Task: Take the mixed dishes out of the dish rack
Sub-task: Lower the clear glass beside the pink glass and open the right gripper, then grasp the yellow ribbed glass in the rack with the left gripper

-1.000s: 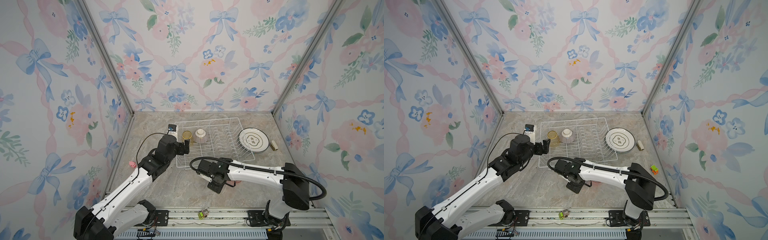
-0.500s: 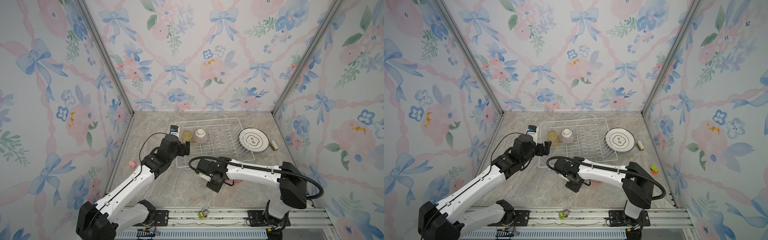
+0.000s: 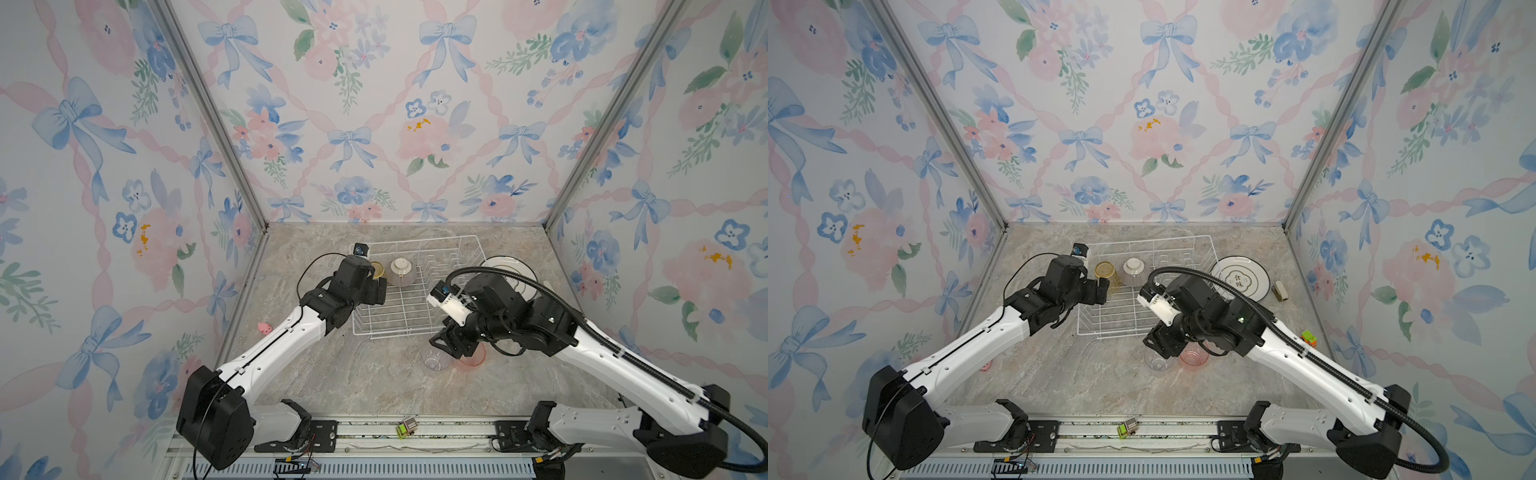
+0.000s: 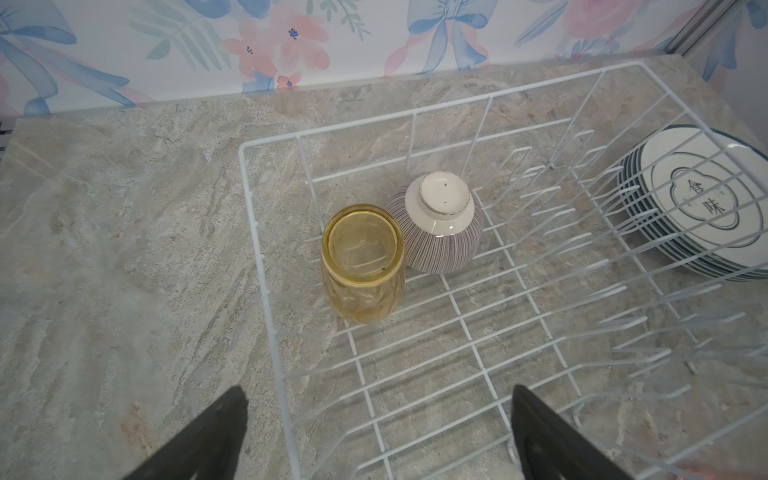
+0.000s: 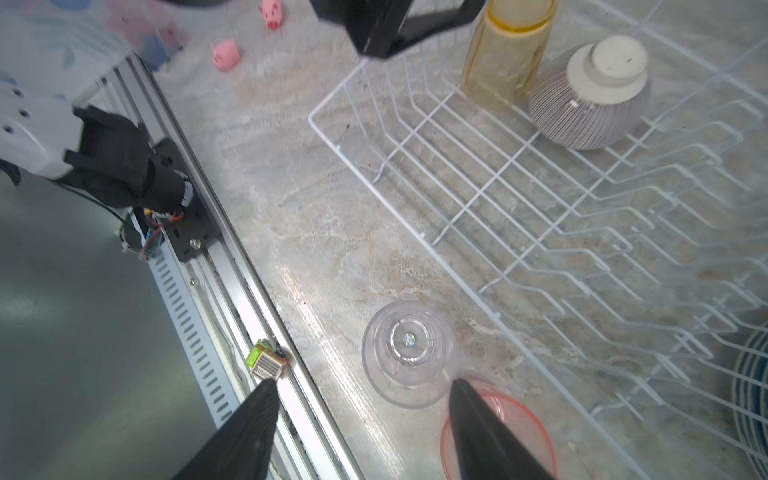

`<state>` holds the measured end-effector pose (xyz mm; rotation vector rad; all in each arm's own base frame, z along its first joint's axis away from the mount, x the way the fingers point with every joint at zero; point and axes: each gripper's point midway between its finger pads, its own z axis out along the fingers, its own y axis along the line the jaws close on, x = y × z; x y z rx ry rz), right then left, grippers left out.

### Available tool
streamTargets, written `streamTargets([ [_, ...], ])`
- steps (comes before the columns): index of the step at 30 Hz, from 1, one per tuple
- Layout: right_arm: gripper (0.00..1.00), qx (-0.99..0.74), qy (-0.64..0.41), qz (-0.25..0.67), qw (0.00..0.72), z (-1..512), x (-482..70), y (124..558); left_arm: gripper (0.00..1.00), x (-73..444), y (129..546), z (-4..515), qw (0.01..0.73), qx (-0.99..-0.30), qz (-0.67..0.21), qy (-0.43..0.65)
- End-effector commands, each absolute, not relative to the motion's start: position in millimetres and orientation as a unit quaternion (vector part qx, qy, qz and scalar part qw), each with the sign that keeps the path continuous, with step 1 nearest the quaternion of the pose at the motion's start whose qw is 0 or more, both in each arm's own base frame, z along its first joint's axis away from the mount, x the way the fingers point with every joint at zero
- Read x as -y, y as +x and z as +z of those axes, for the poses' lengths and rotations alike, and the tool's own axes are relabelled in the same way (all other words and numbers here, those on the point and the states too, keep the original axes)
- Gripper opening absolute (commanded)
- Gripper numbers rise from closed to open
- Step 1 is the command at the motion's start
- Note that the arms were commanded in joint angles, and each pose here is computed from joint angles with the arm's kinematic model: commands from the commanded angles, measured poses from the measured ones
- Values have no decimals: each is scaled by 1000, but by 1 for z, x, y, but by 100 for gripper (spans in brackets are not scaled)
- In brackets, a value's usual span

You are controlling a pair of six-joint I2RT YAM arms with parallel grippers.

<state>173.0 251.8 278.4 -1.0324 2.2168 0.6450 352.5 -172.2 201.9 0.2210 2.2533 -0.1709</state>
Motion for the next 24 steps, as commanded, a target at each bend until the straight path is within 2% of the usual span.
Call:
streamTargets([
  [1, 69, -834, -358, 269, 323, 292, -244, 181, 95, 173, 365, 195, 397, -908, -65, 112],
  [3, 69, -838, -337, 267, 337, 294, -236, 189, 93, 172, 376, 193, 393, -911, -60, 110],
  [8, 69, -841, -309, 279, 345, 292, -227, 198, 97, 171, 397, 182, 363, -923, -34, 124],
  [12, 69, -843, -297, 279, 351, 292, -221, 204, 98, 179, 412, 170, 343, -928, -46, 136],
  [24, 69, -841, -270, 298, 363, 296, -212, 215, 98, 187, 427, 118, 274, -949, -49, 148],
])
